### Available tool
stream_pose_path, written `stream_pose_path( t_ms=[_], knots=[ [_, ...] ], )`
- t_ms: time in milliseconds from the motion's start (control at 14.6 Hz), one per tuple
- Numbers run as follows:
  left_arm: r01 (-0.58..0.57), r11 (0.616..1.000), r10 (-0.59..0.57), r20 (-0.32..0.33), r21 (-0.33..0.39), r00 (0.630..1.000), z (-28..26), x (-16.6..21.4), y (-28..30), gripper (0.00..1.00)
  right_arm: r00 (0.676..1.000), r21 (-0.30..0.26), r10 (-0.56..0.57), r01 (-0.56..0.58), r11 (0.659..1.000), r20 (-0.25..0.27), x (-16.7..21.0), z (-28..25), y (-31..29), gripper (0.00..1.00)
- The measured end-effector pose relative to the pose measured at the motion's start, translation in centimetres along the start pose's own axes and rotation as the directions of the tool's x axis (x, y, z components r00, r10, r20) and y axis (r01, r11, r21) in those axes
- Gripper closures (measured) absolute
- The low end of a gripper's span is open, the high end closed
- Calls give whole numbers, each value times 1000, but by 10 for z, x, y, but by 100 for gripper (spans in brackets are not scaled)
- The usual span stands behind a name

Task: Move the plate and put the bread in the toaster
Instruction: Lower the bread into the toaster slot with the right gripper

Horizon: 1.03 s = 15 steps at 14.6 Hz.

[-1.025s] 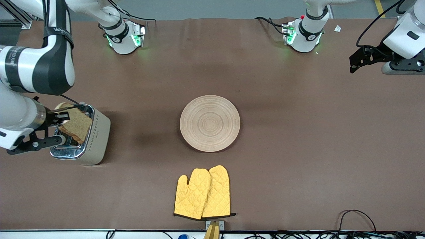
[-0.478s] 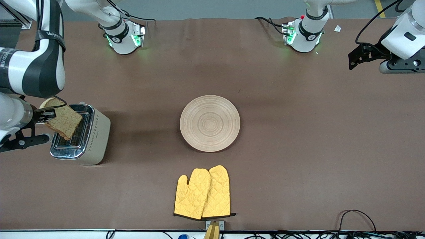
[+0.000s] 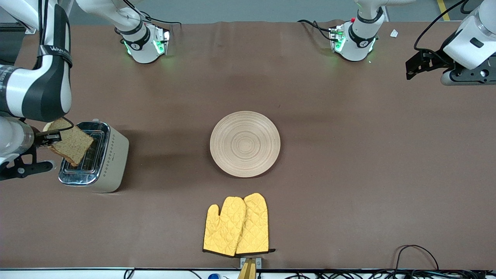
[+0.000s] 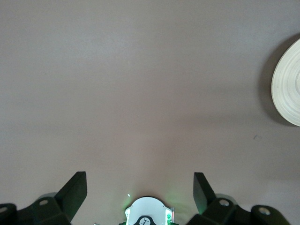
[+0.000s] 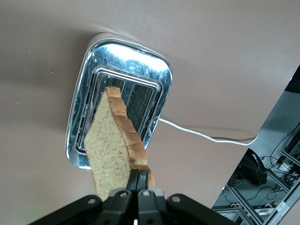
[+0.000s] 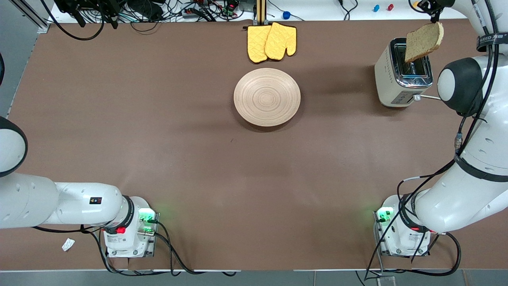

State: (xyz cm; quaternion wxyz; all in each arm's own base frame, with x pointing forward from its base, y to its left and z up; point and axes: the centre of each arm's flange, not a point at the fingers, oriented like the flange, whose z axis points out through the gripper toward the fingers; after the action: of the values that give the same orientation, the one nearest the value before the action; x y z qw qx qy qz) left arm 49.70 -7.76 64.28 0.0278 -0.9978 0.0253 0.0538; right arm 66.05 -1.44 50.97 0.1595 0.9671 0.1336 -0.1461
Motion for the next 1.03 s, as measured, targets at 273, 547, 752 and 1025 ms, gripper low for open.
stream_pose_path(
  t_ms=[273, 547, 752, 1025],
  knots=[
    [-6, 1000, 6, 0, 1, 1000, 0, 0, 3, 0, 1000, -5, -7, 7, 1000, 7, 8, 12, -3, 99],
    [-6, 1000, 6, 6, 2, 1000, 1, 0, 3, 0, 1000, -5, -10, 10, 1000, 28, 15, 23, -5, 99],
    [-5, 1000, 5, 13, 2, 1000, 3, 1, 3, 0, 999, -5, -7, 8, 1000, 36, 17, 30, -3, 99],
    [-4, 1000, 4, 16, 2, 1000, 4, 1, 3, 0, 999, -4, -7, 7, 1000, 41, 24, 44, -2, 99]
  ],
)
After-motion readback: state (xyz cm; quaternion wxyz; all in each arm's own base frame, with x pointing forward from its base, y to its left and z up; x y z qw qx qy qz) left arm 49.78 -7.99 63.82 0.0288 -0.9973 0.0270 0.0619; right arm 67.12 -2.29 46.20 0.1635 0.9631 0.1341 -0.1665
